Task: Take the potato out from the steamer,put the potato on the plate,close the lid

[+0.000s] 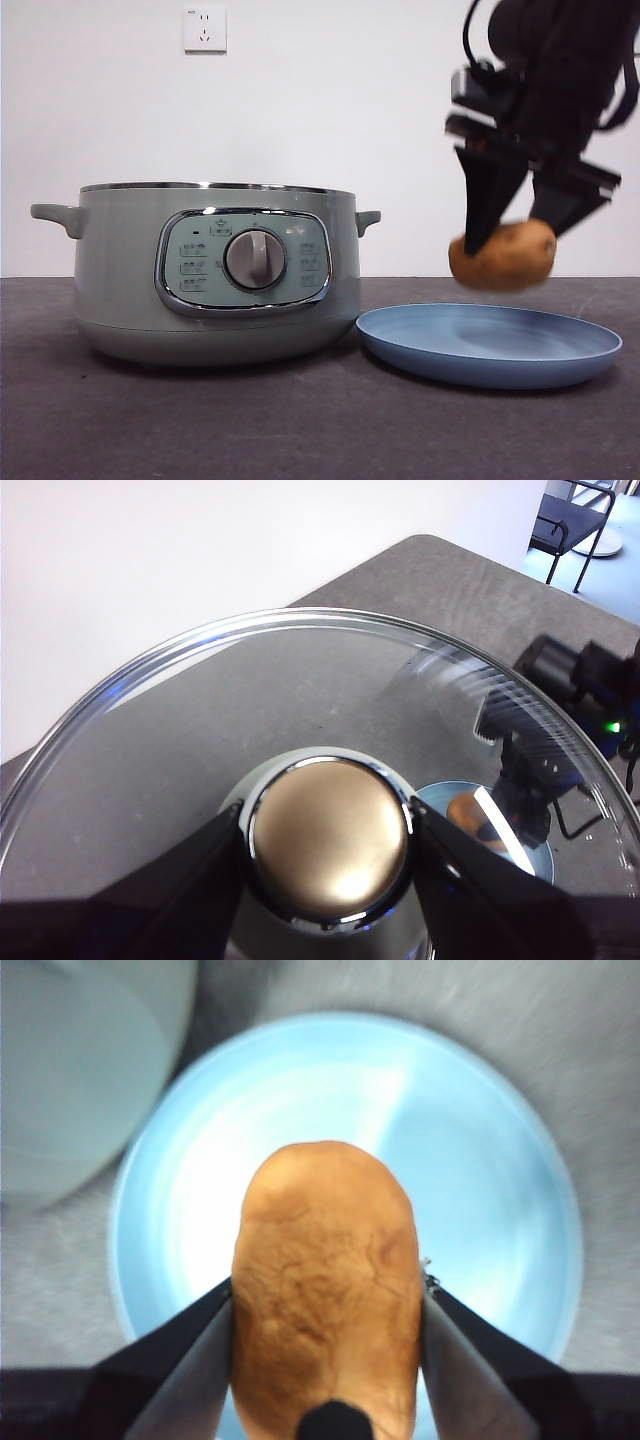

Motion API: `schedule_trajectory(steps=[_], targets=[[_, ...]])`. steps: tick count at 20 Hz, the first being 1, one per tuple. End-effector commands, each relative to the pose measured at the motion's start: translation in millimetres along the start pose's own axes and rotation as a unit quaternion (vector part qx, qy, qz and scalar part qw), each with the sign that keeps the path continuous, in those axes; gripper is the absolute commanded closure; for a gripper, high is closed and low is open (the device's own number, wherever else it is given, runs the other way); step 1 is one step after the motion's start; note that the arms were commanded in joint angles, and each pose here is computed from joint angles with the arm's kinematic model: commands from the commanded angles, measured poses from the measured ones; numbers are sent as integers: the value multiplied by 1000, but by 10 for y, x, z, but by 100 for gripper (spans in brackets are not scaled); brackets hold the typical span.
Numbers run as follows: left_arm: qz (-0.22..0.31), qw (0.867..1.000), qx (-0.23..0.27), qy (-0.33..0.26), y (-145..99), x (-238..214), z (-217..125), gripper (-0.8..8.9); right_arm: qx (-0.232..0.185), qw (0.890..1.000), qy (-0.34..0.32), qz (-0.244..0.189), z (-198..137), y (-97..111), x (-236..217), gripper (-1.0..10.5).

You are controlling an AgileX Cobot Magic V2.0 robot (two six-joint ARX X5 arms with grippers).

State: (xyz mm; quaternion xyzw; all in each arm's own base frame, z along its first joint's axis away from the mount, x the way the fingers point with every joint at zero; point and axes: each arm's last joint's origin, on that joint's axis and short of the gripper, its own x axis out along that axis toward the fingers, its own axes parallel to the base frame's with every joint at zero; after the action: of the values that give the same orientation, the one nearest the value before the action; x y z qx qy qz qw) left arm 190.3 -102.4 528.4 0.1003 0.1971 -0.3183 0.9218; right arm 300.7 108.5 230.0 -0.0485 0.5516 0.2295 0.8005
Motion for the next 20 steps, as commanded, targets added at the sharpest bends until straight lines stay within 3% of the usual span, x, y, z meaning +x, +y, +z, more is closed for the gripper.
schedule_trajectory(steps=[1,6,13,14,16,17,20], targets=[[2,999,12,-33,-8,-98,53,822,8,1000,3,3,-126,-15,204,956],[3,999,13,-33,-8,-98,53,822,7,1000,-1,2,-308,-53,410,956],[2,999,13,-31,-9,-98,49,822,6,1000,-9,2,-297,-54,413,915],[2,999,13,-31,-9,-98,48,822,5,1000,-9,2,-296,-53,412,846],[2,999,13,-29,-10,-97,45,822,6,1000,-9,1,-296,-57,412,548],[2,999,13,-29,-10,-97,45,822,6,1000,-10,1,-295,-57,411,458],[2,999,13,-29,-10,-97,45,822,6,1000,-11,1,-290,-56,405,442]])
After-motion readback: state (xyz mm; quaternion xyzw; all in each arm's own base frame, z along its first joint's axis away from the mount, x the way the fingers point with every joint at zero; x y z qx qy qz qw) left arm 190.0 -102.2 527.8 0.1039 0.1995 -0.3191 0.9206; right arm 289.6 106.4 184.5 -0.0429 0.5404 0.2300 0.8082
